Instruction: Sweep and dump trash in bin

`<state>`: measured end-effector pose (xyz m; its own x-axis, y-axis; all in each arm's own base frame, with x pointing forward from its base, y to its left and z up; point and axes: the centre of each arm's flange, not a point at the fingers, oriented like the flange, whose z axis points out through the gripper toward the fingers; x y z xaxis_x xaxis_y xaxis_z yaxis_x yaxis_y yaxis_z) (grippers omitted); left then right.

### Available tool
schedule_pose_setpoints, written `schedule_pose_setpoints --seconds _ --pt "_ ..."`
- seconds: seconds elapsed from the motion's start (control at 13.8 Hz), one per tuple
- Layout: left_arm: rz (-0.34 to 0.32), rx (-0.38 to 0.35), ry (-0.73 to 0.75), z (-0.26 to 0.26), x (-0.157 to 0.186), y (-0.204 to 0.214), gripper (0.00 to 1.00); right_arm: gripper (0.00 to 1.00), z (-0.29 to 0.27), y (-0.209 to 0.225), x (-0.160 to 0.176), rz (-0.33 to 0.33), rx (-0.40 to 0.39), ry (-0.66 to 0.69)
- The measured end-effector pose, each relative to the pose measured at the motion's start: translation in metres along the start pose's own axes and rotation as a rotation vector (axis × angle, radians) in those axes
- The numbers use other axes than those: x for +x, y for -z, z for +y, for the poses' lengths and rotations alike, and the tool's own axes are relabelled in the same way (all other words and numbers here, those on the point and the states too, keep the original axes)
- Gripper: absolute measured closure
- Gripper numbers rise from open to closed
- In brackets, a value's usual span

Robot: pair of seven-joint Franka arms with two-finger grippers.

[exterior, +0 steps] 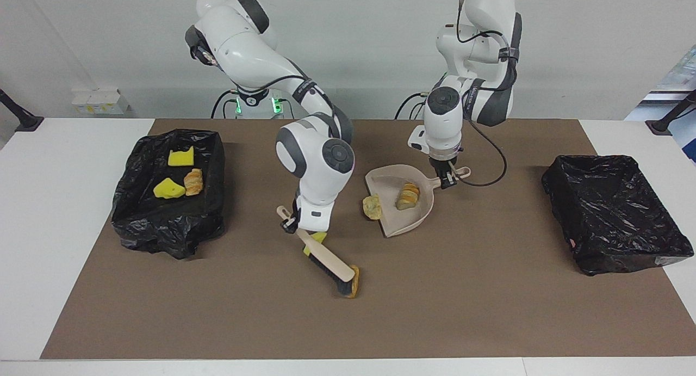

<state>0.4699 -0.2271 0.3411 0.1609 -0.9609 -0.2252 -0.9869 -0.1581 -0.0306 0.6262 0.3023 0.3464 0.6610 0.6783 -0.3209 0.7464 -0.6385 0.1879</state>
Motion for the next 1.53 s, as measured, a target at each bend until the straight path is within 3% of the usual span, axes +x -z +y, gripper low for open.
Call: schedule_pose_setpoints --seconds 0.29,0.51,0.73,0.87,1.09,1.24,1.53 --pt "0.000 -0.001 0.006 0.000 0.000 0.000 0.69 0.74 -0.074 0.026 -0.018 -0.029 0.078 0.107" --pt "-0.002 -0.004 0.021 0.001 0.000 0.000 0.69 0.74 -0.094 0.037 -0.038 -0.037 0.173 0.098" --pt "-0.009 -0.014 0.055 0.002 -0.001 0.000 0.69 0.74 -0.068 0.052 -0.056 -0.015 0.294 -0.042" --pt "-0.015 -0.019 0.087 0.004 -0.001 0.000 0.69 0.74 -0.032 0.052 -0.067 0.005 0.320 -0.199" --pt "-0.020 -0.023 0.108 0.005 -0.001 0.000 0.69 0.74 -0.015 0.047 -0.058 0.077 0.339 -0.414" --pt "-0.021 -0.025 0.112 0.005 -0.002 0.000 0.69 0.74 -0.021 0.034 -0.042 0.092 0.341 -0.503" --pt "-0.021 -0.026 0.116 0.005 -0.002 0.000 0.69 0.74 -0.082 0.007 -0.006 0.058 0.335 -0.468"
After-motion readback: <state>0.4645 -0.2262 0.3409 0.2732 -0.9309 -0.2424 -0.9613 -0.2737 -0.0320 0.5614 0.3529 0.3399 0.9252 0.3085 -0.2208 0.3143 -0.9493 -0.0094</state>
